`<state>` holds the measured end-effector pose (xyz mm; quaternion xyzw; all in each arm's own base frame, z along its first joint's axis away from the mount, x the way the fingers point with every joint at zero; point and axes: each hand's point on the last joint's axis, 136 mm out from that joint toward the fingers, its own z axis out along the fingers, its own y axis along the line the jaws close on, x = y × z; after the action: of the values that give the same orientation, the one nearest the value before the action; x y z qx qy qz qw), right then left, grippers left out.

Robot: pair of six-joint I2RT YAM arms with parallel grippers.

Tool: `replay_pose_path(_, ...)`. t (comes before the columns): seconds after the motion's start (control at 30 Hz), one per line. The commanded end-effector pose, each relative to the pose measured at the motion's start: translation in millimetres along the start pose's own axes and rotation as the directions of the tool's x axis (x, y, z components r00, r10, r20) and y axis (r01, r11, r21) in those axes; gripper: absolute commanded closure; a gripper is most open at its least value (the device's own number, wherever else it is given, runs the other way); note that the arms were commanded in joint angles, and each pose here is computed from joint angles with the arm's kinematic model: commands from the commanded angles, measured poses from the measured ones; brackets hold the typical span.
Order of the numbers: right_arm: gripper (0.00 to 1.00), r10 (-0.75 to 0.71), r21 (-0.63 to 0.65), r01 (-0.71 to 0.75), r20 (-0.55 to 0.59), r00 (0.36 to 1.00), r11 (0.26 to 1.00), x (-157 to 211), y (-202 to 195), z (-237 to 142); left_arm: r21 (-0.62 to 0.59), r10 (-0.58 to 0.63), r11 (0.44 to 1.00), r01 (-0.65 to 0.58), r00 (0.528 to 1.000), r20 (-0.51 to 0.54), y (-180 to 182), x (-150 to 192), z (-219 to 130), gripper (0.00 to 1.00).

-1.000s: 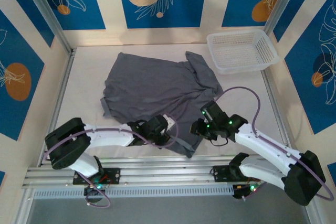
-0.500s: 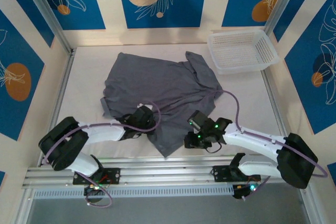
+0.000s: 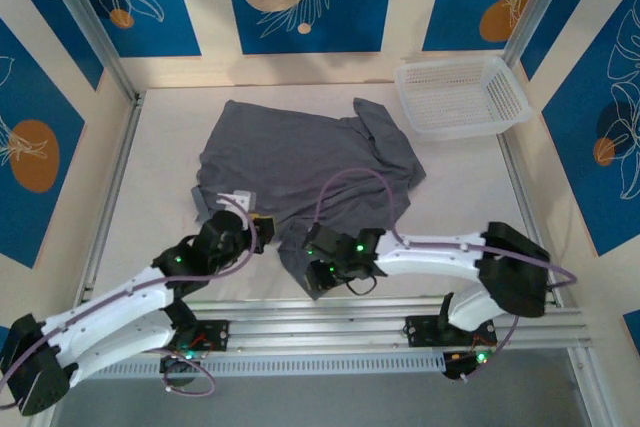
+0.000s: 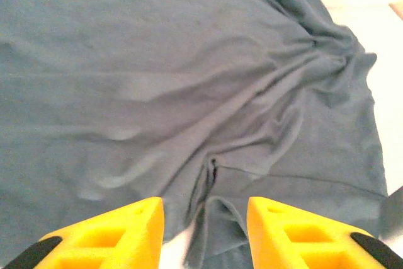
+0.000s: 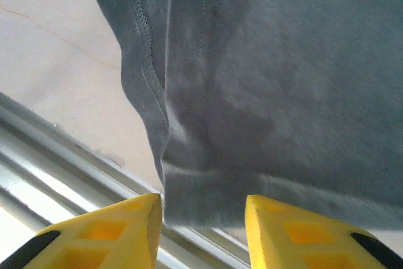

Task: Fold the inside-out t-shirt
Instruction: Flatten out the T-shirt at the center of the table.

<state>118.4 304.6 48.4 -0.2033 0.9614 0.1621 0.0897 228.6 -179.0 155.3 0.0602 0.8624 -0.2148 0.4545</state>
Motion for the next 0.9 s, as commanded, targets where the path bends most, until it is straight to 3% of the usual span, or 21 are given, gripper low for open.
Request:
replay_pose_path(0.0, 0.57, -0.068, 0.091, 0.072, -0.041, 0.997, 0.993, 0.8, 4.4, 6.7, -0.128, 0.052, 0.990, -0.057, 0.997, -0.048, 31.5, 19.0, -7.3, 0.59)
replay_pose_path(0.23, 0.52, -0.091, 0.158, 0.109, -0.115, 0.989, 0.982, 6.6, 3.1, 21.5, -0.136, 0.028, 0.990, -0.037, 0.997, -0.070, 37.1, 30.1, -8.3, 0.59)
replay_pose_path(0.67, 0.65, -0.088, 0.196, 0.112, -0.129, 0.988, 0.974, 7.8, -1.9, 28.7, -0.141, 0.037, 0.989, -0.046, 0.997, -0.066, 37.7, 28.6, -8.1, 0.58)
replay_pose_path(0.8, 0.58, -0.114, 0.173, 0.134, -0.123, 0.986, 0.976, 6.1, 5.9, 28.3, -0.144, 0.037, 0.989, -0.046, 0.997, -0.066, 37.8, 28.4, -7.4, 0.58)
replay_pose_path(0.87, 0.63, -0.112, 0.178, 0.134, -0.128, 0.985, 0.975, 6.8, 4.9, 30.8, -0.144, 0.037, 0.988, -0.046, 0.997, -0.067, 37.8, 28.6, -6.7, 0.58)
